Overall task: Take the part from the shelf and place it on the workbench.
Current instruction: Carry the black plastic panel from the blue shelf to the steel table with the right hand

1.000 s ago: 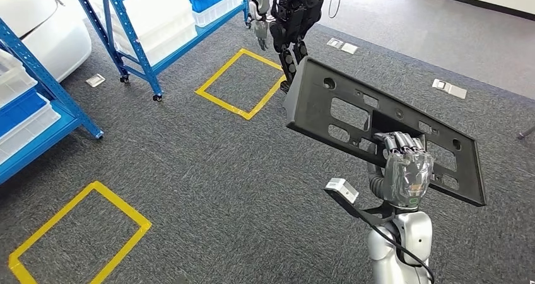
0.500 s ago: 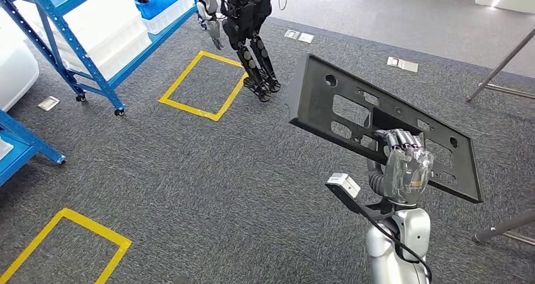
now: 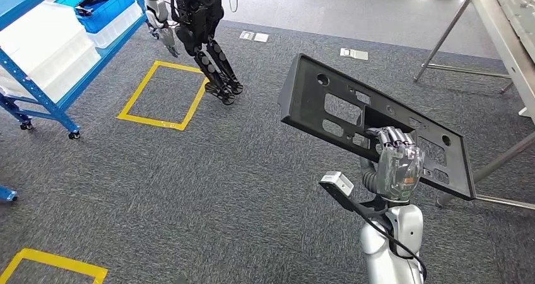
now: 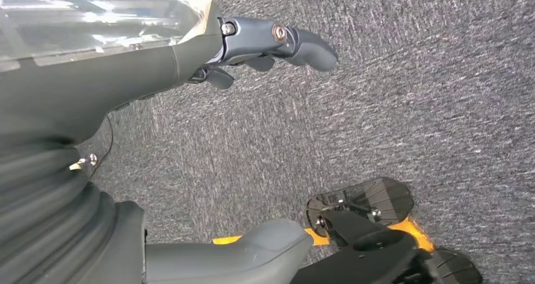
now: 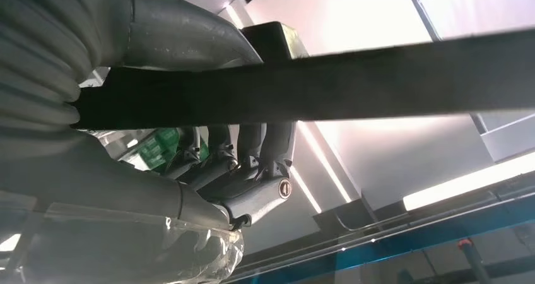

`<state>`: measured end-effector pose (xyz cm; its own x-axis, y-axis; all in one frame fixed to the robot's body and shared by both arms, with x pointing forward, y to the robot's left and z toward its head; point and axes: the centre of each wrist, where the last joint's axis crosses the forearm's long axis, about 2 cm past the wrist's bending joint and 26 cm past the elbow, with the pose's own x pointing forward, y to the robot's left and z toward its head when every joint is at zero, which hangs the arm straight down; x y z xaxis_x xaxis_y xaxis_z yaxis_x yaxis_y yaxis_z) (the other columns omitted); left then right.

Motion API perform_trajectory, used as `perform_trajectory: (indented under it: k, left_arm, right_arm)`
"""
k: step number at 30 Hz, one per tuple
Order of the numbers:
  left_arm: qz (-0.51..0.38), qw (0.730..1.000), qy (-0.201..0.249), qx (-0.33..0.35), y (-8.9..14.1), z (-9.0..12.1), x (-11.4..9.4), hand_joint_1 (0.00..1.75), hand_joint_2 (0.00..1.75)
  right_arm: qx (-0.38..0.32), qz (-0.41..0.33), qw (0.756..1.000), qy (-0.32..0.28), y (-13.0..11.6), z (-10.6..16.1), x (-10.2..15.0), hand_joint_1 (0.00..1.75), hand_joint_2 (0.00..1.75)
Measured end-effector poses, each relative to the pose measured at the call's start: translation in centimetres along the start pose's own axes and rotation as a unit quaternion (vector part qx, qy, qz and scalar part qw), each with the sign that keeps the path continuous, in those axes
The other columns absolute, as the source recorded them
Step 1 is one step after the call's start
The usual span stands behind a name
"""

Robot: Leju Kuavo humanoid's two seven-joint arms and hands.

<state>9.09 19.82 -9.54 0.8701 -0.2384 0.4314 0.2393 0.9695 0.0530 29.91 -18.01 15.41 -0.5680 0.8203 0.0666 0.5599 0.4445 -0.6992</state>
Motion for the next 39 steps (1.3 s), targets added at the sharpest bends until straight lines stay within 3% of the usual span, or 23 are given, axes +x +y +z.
perform_trajectory:
  k: [39]
  left_arm:
    - [0.041, 0.999, 0.005, -0.004, 0.0, 0.0, -0.3, 0.00, 1.75]
  right_arm:
    - [0.000, -0.012, 1.000, -0.019, 0.8, -1.3, 0.2, 1.75, 1.75]
